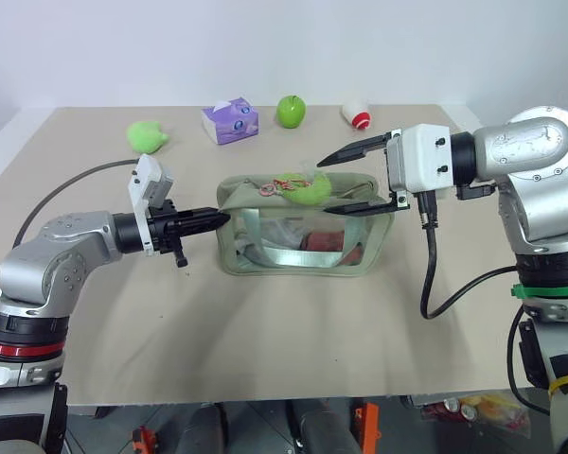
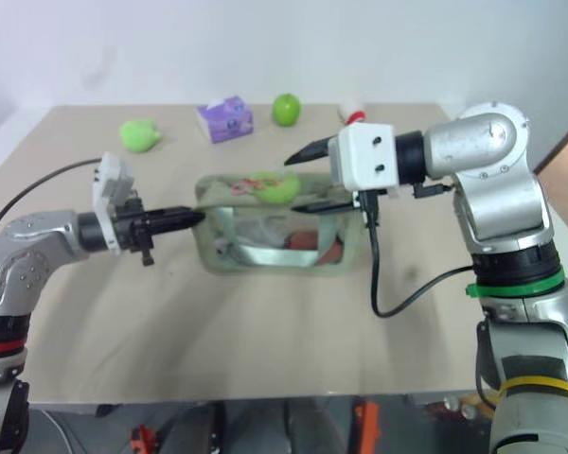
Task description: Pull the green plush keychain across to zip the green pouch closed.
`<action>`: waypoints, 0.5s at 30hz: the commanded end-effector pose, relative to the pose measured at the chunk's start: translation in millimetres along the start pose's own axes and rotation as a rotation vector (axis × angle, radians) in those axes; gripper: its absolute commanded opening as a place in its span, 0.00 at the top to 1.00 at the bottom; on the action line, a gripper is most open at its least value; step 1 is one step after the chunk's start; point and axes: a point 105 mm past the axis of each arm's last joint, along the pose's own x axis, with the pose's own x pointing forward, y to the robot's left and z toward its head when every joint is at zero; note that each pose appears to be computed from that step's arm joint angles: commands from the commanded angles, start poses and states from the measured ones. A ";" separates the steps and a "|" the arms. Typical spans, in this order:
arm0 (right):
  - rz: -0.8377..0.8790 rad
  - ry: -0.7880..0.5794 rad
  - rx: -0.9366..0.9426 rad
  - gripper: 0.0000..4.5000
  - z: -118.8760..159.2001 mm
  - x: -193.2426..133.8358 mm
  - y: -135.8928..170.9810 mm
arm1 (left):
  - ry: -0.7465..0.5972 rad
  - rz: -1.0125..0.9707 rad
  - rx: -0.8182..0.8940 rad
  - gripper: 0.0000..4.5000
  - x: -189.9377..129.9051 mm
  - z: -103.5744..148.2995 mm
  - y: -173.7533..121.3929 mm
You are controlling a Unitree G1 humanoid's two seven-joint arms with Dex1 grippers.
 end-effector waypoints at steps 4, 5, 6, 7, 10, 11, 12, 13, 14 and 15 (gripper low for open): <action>-0.022 -0.017 -0.049 0.34 6.3 4.6 -9.2 | -0.030 0.009 0.035 1.00 -4.5 9.4 -2.9; -0.022 -0.018 -0.048 0.34 5.7 5.2 -9.6 | -0.030 0.011 0.034 1.00 -4.5 8.9 -2.9; -0.021 -0.019 -0.045 0.34 5.0 6.1 -9.9 | -0.029 0.012 0.034 1.00 -4.7 8.7 -2.8; -0.019 -0.020 -0.043 0.34 4.5 7.0 -9.9 | -0.030 0.014 0.034 1.00 -5.1 8.7 -2.7; -0.011 -0.021 -0.037 0.34 1.8 9.7 -9.3 | -0.032 0.017 0.033 1.00 -5.1 9.4 -2.7; -0.010 -0.020 -0.034 0.39 0.6 10.6 -9.3 | -0.033 0.018 0.033 1.00 -5.0 9.5 -2.7; -0.010 -0.021 -0.032 0.46 -0.3 11.4 -9.3 | -0.033 0.018 0.033 1.00 -5.0 9.5 -2.7; -0.012 -0.020 -0.031 0.53 -1.3 11.9 -9.8 | -0.034 0.019 0.032 1.00 -4.8 9.6 -2.7; -0.013 -0.019 -0.032 0.59 -1.9 12.2 -10.2 | -0.034 0.019 0.032 1.00 -4.6 9.6 -2.7; -0.014 -0.020 -0.025 0.67 -2.8 12.0 -10.4 | -0.034 0.019 0.031 1.00 -4.1 9.6 -2.9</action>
